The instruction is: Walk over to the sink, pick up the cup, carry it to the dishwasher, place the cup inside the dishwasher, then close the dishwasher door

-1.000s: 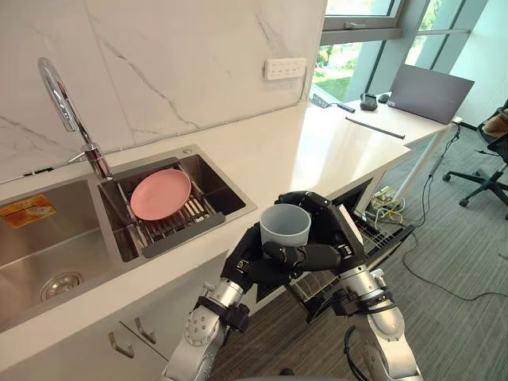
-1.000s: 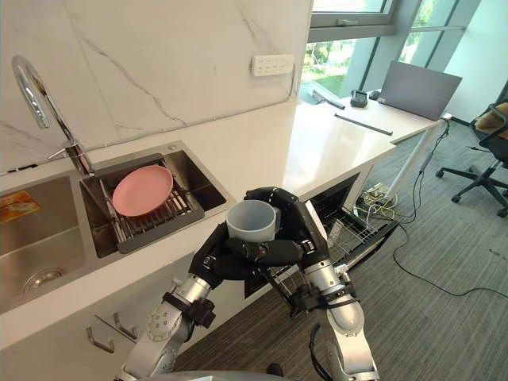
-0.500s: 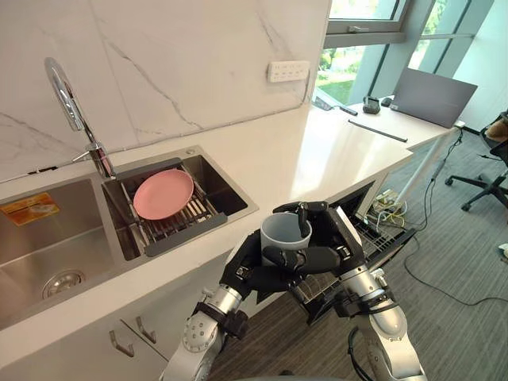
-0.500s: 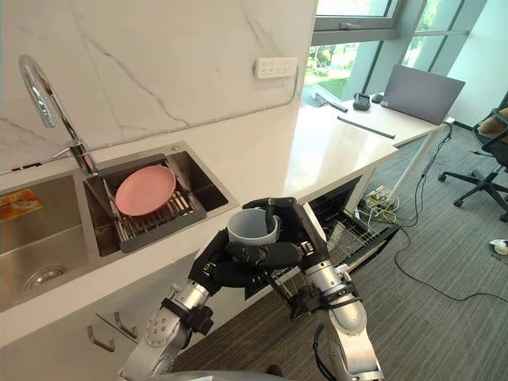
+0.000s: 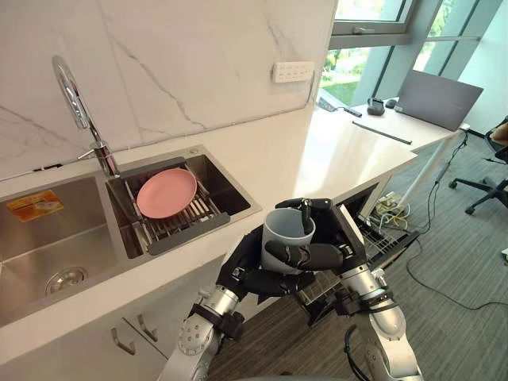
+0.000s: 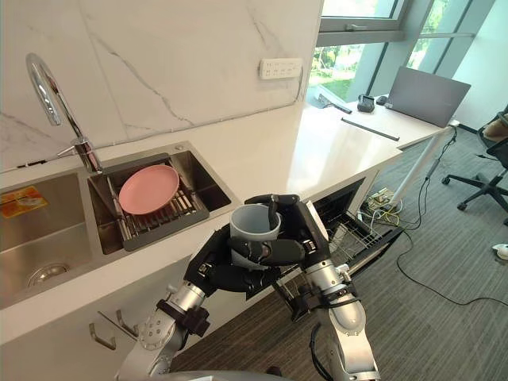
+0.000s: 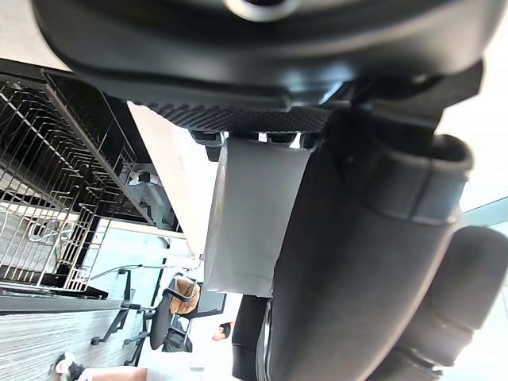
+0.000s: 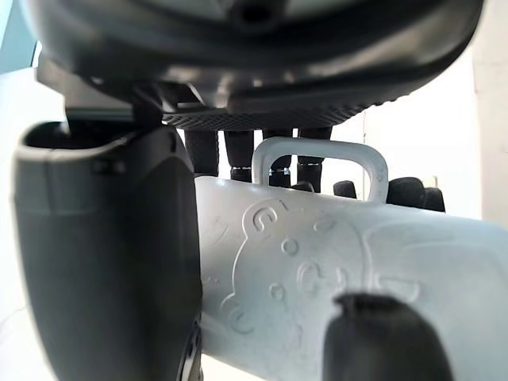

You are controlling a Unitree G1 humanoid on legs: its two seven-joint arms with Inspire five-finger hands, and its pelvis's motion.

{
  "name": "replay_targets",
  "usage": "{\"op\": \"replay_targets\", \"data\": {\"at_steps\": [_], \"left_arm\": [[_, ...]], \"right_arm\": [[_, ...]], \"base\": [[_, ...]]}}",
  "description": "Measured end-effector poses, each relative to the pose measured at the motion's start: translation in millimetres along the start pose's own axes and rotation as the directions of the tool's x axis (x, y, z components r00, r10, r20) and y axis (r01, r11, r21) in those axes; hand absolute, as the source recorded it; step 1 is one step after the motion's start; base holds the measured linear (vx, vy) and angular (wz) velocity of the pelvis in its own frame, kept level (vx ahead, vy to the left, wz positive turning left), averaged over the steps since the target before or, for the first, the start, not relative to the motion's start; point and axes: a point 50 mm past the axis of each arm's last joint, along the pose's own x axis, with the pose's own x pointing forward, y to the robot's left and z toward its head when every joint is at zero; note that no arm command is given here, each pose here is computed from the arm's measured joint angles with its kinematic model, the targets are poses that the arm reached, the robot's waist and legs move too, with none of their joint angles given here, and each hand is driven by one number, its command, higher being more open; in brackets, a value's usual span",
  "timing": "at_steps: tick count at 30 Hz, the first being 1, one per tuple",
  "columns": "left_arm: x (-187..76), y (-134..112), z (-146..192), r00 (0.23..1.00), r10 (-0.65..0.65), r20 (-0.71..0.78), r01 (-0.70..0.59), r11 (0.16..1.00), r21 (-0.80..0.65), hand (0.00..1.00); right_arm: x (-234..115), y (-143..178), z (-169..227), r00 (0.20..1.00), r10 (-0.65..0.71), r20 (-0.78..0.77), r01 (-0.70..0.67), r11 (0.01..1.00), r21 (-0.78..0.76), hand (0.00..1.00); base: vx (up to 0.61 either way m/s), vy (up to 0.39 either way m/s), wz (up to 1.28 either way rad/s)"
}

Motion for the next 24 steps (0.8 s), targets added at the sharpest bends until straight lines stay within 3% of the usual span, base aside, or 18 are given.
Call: {"op": "replay_targets", "data": {"at_steps": [8, 17, 24], "left_arm": [[-8, 19, 8, 0.997, 0.075, 0.031, -0.075, 0.997, 0.007, 1.0], [-29, 48, 11, 0.965, 0.256, 0.053, -0.251, 0.964, -0.084, 1.0], [-32, 42, 5, 0.984, 0.175, 0.023, -0.172, 0.98, -0.098, 1.0]], "right_arm": [[-10, -36, 11, 0.982, -0.185, 0.036, 0.187, 0.98, -0.062, 0.0], [-14, -45, 14, 0.974, -0.221, 0.044, 0.224, 0.971, -0.085, 0.0], [-20, -53, 16, 0.966, -0.255, 0.043, 0.259, 0.96, -0.103, 0.0]], "base": [[0.0, 0.0, 0.0], [0.0, 0.0, 0.0], [0.0, 0.0, 0.0]]}}
